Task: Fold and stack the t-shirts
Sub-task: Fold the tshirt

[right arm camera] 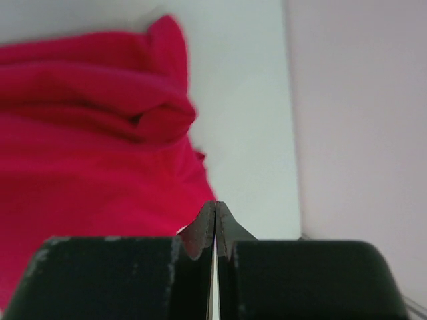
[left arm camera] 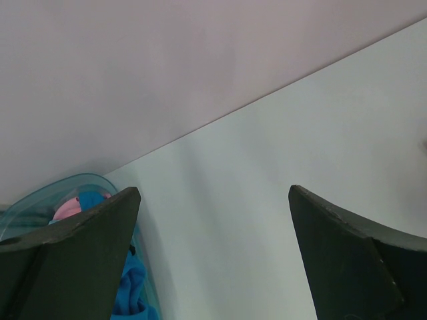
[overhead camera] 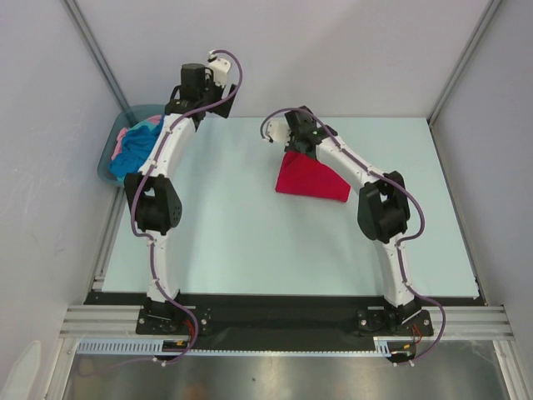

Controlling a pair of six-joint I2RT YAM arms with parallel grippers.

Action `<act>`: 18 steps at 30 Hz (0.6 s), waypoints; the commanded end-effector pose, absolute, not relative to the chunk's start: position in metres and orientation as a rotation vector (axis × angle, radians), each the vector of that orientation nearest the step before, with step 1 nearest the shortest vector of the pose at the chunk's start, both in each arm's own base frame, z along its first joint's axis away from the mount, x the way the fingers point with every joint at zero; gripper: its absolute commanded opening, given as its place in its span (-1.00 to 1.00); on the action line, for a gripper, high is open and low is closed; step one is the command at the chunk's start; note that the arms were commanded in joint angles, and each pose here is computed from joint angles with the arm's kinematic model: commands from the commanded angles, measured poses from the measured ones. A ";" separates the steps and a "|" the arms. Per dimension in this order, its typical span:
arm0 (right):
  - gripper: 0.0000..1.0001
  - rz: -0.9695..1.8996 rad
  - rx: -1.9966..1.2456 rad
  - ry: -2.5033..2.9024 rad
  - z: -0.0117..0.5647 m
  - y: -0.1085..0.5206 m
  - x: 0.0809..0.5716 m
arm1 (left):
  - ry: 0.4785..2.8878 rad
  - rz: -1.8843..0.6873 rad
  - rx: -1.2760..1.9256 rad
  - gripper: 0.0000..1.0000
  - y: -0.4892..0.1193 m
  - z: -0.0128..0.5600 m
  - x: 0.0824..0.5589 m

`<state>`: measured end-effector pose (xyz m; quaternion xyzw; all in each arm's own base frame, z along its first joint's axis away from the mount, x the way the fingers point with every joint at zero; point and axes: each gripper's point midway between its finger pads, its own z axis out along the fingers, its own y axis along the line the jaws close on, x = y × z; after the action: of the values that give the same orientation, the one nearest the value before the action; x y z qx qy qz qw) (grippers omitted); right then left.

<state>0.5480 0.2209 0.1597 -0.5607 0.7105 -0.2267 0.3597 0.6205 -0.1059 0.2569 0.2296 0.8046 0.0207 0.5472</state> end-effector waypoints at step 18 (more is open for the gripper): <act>-1.00 -0.414 -1.571 1.886 0.074 0.237 0.556 | 1.835 0.056 0.529 1.00 -0.100 0.296 0.612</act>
<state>0.5268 0.2096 0.0395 -0.6082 0.7429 -0.1419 0.2411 0.6201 -0.1063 0.2554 0.2302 0.8054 0.0190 0.5459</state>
